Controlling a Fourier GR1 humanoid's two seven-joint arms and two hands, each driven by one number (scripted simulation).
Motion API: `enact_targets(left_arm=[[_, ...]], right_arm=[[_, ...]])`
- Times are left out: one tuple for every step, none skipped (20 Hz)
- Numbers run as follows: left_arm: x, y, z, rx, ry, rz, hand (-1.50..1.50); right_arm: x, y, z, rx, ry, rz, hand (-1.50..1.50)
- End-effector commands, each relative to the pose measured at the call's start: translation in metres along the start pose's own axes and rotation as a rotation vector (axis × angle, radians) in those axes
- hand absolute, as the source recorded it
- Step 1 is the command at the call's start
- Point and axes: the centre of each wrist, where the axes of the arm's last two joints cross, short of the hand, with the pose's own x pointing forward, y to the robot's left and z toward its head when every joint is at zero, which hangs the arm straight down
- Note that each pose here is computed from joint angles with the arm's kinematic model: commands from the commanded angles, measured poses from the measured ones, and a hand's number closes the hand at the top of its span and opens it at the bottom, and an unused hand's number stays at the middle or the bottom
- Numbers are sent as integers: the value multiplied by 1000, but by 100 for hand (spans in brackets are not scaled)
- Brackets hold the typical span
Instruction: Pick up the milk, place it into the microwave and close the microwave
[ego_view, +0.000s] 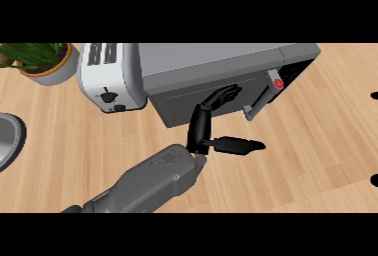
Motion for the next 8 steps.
enact_targets(left_arm=[[7, 9, -30, 101, 0, -20, -150], [5, 10, -28, 109, 10, -24, -150], [8, 9, -32, 111, -7, -21, -150], [4, 10, -27, 106, 13, -19, -150], [3, 10, -28, 108, 3, -29, -150], [4, 10, -29, 106, 2, -23, -150], [4, 11, -29, 118, -3, -27, -150], [2, 12, -28, 117, 1, -22, -150]], right_arm=[[-6, -7, 0, -9, 14, -58, -150], [-5, -11, -1, -20, 8, -60, -150], [-7, -11, 0, -11, 21, -76, -150], [-5, -16, -3, -8, 13, -67, -150], [-6, -16, -4, -3, 11, -80, -150], [-8, -16, -4, -1, 10, -92, -150], [-5, -20, -5, 0, 7, -92, -150], [-8, -22, -1, -10, 30, -97, -150]])
